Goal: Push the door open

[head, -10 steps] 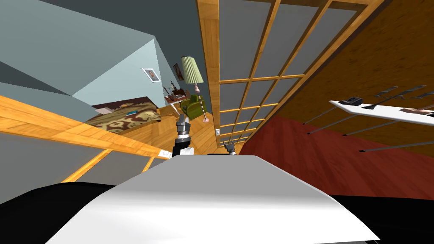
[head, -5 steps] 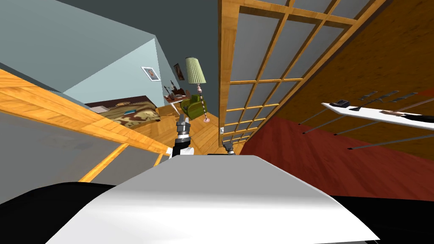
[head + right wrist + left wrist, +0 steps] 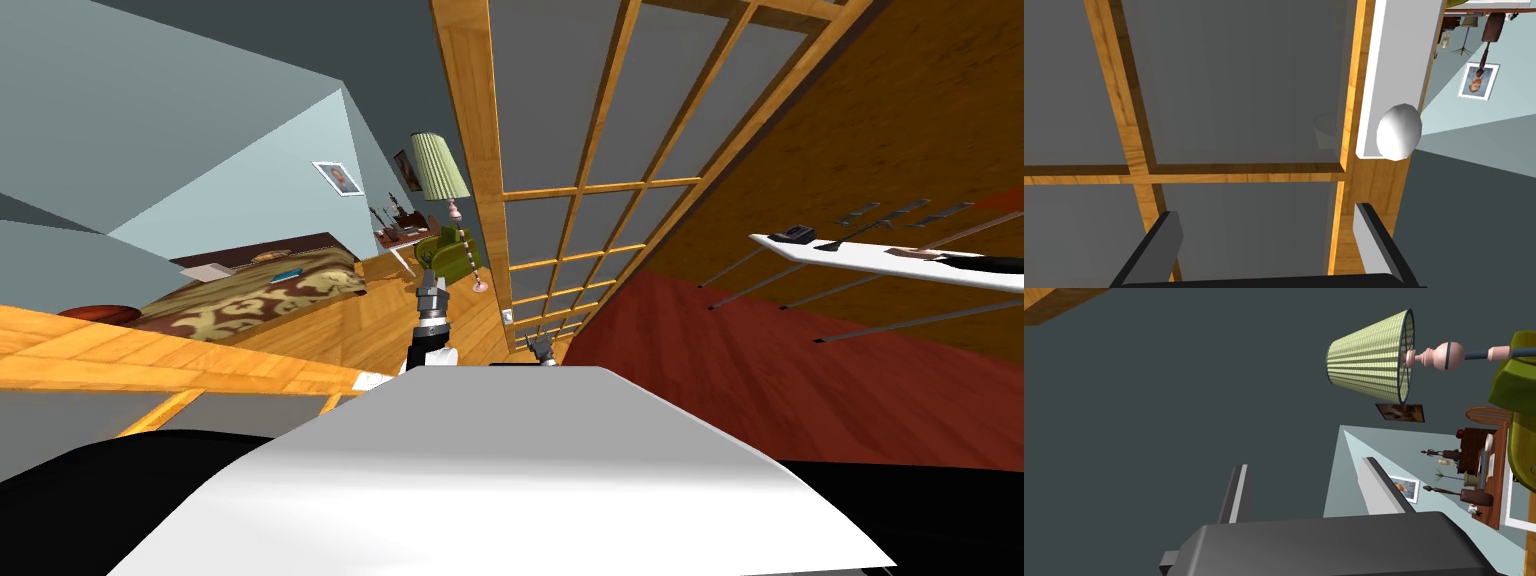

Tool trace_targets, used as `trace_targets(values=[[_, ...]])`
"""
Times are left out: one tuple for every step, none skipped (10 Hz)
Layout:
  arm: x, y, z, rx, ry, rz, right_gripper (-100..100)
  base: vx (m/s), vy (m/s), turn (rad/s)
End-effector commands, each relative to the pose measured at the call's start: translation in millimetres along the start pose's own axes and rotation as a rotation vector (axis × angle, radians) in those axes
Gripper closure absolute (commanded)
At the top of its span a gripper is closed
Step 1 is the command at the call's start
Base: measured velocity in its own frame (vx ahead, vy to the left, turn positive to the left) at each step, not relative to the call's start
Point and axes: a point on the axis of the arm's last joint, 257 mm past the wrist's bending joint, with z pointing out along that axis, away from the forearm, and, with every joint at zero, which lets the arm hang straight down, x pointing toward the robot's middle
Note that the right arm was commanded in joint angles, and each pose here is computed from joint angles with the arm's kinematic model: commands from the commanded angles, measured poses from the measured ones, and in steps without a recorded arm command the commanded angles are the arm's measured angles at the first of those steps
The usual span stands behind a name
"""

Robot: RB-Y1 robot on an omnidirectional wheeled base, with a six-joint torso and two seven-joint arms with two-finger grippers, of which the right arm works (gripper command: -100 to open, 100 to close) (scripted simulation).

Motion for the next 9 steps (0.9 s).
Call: trace_targets(values=[[1.7,0.5,-8.3,-0.028,-0.002,-0.016,-100,0.183,-0.138,-0.149],[2.0,1.0,-11.0,-0.038,-0.002,-0.021,-100,0.172,-0.060,-0.077],[2.7,2.7,-16.7,-0.059,-0.003,-0.031,-100,0.188,-0.026,-0.151],[3.0,3.6,-19.6,-0.070,-0.003,-0.036,-100,0.151,-0.029,-0.142],[3.2,5.1,-22.6,-0.081,-0.003,-0.039,-100,0.113,-0.012,-0.121],[3.4,6.7,-25.6,-0.093,-0.004,-0.043,-100,0.095,0.006,-0.110],[3.7,8.3,-28.6,-0.105,-0.004,-0.046,-100,0.078,0.014,-0.059],[3.9,10.1,-31.7,-0.117,-0.004,-0.049,-100,0.066,0.028,-0.076],[4.0,12.4,-34.7,-0.129,-0.004,-0.051,-100,0.088,0.018,-0.123]])
